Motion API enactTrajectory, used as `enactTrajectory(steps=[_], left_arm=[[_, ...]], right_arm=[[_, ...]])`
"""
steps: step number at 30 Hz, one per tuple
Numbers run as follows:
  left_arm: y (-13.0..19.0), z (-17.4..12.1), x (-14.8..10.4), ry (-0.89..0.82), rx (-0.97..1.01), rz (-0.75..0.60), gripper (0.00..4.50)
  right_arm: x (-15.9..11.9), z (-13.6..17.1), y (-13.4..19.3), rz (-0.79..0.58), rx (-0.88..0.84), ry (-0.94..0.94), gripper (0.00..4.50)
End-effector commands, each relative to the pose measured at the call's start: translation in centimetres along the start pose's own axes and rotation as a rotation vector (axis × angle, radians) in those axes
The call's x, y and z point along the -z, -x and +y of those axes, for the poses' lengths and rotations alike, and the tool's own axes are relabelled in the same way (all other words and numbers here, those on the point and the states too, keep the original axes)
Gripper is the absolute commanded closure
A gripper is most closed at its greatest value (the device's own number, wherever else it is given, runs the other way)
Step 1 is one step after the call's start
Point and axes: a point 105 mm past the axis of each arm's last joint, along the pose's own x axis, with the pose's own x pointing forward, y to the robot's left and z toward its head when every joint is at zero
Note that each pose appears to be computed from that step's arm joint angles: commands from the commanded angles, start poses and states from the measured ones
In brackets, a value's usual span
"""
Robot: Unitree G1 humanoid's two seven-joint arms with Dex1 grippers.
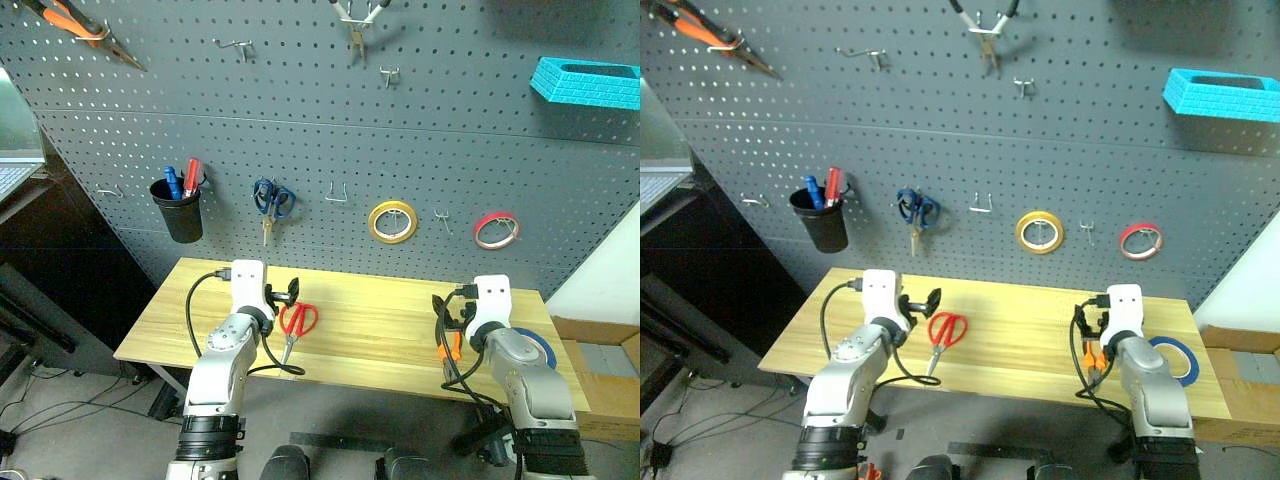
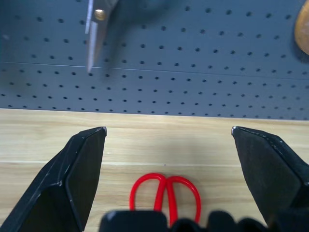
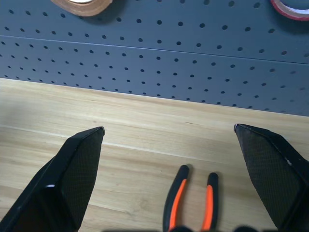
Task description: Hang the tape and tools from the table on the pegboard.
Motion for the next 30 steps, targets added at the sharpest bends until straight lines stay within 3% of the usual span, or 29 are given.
enactTrajectory(steps=[1, 30], left_arm=[[0.38, -0.1, -2.1, -0.011, 0.007, -0.07, 0.03], [1.08, 0.62, -1.97, 0.013, -0.045, -0.095, 0.03]], right_arm=[[-2.16, 0.19, 0.36, -0.087, -0.007, 0.019, 0.0], [-2.21, -0.25, 0.42, -0.089, -0.006, 0.043, 0.0]])
